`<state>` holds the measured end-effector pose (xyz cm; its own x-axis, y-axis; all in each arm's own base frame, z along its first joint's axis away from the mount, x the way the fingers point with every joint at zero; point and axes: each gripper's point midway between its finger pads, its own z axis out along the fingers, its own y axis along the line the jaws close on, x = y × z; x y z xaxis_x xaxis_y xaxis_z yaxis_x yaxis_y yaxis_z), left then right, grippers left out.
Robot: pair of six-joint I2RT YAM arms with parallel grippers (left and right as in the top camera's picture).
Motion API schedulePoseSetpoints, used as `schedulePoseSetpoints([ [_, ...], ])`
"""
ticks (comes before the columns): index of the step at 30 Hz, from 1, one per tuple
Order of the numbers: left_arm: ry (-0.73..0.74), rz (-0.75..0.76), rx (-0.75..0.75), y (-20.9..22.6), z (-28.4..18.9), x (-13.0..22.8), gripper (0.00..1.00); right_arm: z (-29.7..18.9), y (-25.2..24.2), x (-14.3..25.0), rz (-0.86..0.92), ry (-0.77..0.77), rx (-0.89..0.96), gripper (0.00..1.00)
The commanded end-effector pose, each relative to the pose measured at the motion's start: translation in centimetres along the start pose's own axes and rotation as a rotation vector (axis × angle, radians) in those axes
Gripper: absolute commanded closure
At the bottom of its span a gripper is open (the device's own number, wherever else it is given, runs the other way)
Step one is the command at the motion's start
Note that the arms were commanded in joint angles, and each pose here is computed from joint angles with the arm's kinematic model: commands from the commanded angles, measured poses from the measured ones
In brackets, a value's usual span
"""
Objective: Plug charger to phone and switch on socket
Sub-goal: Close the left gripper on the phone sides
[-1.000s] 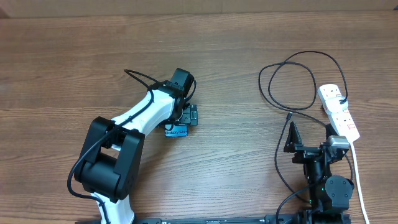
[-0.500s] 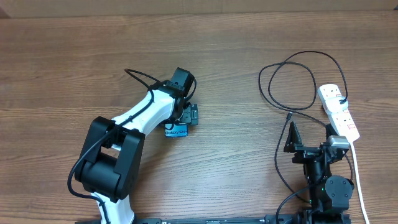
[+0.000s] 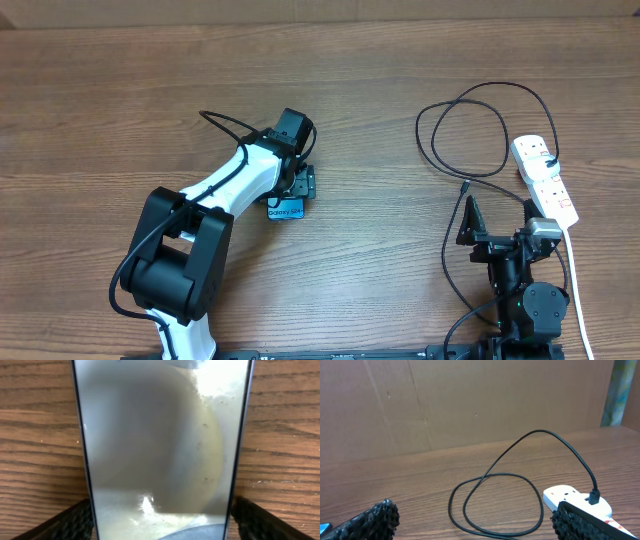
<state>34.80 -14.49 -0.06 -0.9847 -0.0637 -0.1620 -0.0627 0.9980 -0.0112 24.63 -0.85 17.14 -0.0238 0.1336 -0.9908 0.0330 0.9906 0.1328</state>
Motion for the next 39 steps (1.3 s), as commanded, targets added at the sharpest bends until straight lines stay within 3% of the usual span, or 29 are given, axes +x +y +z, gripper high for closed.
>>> schedulePoseSetpoints([
  [1,0.040,-0.023,-0.060,1.3,1.8,0.9,0.22,0.0,-0.1,0.2,-0.004,-0.001,0.001,0.00],
  [8,0.043,-0.022,-0.070,1.5,1.8,1.1,0.29,0.0,-0.1,0.2,-0.004,-0.001,0.001,0.00],
  [13,0.042,-0.021,-0.076,1.5,1.8,1.1,0.39,0.0,-0.1,0.2,-0.004,-0.001,0.001,0.00],
  [19,0.049,-0.012,-0.129,2.6,1.7,1.4,0.38,0.0,-0.1,0.2,-0.004,-0.001,0.001,0.00],
  [22,0.045,0.021,-0.138,2.7,1.6,1.3,0.36,0.0,-0.1,0.2,-0.004,-0.001,0.001,0.00],
  [25,0.044,0.022,-0.136,2.7,1.7,1.2,0.25,0.0,-0.1,0.2,-0.004,-0.001,0.001,0.00],
  [31,0.015,0.018,-0.122,2.4,1.7,0.5,0.15,0.0,-0.1,0.2,-0.004,-0.001,0.001,0.00],
  [39,-0.010,0.009,-0.105,1.9,1.8,-0.1,0.09,0.0,-0.1,0.2,-0.004,-0.001,0.001,0.00],
])
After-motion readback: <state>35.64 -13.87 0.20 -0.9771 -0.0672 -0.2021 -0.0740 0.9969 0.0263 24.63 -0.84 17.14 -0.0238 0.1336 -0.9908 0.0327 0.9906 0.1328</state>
